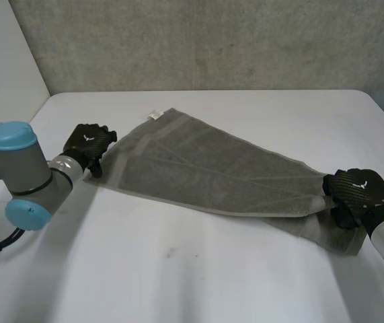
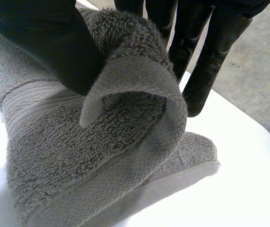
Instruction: Fold the towel.
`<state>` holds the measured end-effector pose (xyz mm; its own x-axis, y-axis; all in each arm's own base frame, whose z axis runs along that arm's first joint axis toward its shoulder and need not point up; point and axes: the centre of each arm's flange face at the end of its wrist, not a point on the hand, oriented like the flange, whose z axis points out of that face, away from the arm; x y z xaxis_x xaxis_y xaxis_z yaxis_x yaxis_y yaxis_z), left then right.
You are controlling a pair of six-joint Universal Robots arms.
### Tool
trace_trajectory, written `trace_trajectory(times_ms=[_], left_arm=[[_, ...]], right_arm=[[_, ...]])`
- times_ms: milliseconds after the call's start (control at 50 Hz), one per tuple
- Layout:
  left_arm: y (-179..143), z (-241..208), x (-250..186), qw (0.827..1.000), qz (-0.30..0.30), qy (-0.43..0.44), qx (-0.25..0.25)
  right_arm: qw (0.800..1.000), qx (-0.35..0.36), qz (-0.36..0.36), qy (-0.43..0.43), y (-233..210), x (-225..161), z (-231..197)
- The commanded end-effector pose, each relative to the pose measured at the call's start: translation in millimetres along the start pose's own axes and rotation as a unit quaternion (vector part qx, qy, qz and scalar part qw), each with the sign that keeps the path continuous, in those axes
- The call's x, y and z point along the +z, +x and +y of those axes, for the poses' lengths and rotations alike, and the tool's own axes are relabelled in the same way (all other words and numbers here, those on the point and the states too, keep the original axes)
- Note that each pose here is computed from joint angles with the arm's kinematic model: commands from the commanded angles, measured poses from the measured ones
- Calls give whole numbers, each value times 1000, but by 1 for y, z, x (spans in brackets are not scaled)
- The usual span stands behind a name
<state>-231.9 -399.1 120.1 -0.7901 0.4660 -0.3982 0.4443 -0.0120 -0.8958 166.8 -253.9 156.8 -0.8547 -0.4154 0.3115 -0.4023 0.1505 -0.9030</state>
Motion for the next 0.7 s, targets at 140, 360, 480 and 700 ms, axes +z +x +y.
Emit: trace_trajectory(times_ms=[140, 360, 480, 700], left_arm=[[7, 11, -3, 999, 15, -28, -8], [9, 16, -4, 999, 19, -38, 19], [9, 20, 0, 999, 17, -39, 20], [6, 20, 12, 999, 9, -28, 23]], right_arm=[[1000, 1, -2, -4, -1, 3, 4], [1000, 2, -3, -6, -1, 4, 5], [1000, 2, -4, -9, -1, 4, 7], [1000, 2, -5, -9, -2, 4, 7]])
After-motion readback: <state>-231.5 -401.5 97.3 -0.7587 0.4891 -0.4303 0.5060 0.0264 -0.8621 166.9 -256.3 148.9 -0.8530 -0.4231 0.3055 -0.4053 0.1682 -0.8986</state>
